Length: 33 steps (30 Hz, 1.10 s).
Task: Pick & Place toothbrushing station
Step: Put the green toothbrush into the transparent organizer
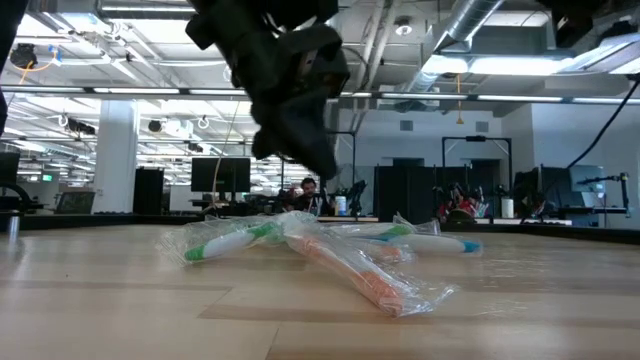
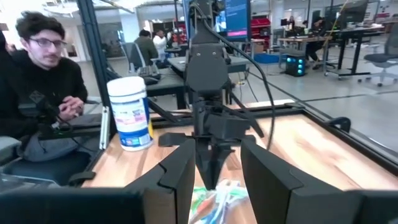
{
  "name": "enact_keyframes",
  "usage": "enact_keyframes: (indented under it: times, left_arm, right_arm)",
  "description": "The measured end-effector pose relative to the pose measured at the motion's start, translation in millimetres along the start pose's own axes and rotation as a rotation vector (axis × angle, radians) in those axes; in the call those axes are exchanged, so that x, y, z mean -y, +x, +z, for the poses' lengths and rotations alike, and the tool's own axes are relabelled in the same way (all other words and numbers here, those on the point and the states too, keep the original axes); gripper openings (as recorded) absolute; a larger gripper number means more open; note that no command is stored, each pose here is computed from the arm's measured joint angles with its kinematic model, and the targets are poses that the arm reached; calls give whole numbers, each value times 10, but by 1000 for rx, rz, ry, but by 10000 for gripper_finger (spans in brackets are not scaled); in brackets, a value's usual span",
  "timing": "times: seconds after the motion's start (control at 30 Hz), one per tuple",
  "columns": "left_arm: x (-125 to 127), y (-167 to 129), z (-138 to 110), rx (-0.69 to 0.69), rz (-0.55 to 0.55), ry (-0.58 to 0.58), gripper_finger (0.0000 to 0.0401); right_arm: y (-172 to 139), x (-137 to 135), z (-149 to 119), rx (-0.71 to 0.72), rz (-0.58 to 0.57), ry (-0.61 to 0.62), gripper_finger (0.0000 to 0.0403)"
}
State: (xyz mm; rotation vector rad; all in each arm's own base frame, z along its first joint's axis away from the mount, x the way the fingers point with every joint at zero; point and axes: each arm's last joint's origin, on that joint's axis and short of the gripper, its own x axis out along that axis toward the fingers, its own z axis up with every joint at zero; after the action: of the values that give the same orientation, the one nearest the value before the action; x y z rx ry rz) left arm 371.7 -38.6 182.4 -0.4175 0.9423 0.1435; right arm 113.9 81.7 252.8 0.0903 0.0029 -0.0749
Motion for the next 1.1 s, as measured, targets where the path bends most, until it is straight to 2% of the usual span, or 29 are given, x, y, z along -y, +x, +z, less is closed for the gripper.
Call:
enact_keyframes:
  times: [0.17,0.47,0.77,0.97,1.1]
  left_arm:
    - [-37,-58,-65,-69,46,-56,26]
    - [-63,-508,-16,17,176,-148,30]
    - [-182,-401,-218,-22,215,-227,74]
    - [-193,-274,-264,29,126,-240,88]
    - [-232,-233,-339,14,126,-253,88]
  right_arm:
    - [25,26,-11,-10,-7,16,120]
    - [68,44,-38,-30,-20,3,120]
    - [79,59,-36,-28,-32,4,120]
    - [79,60,-35,-27,-33,4,120]
    - [79,60,-36,-28,-33,4,120]
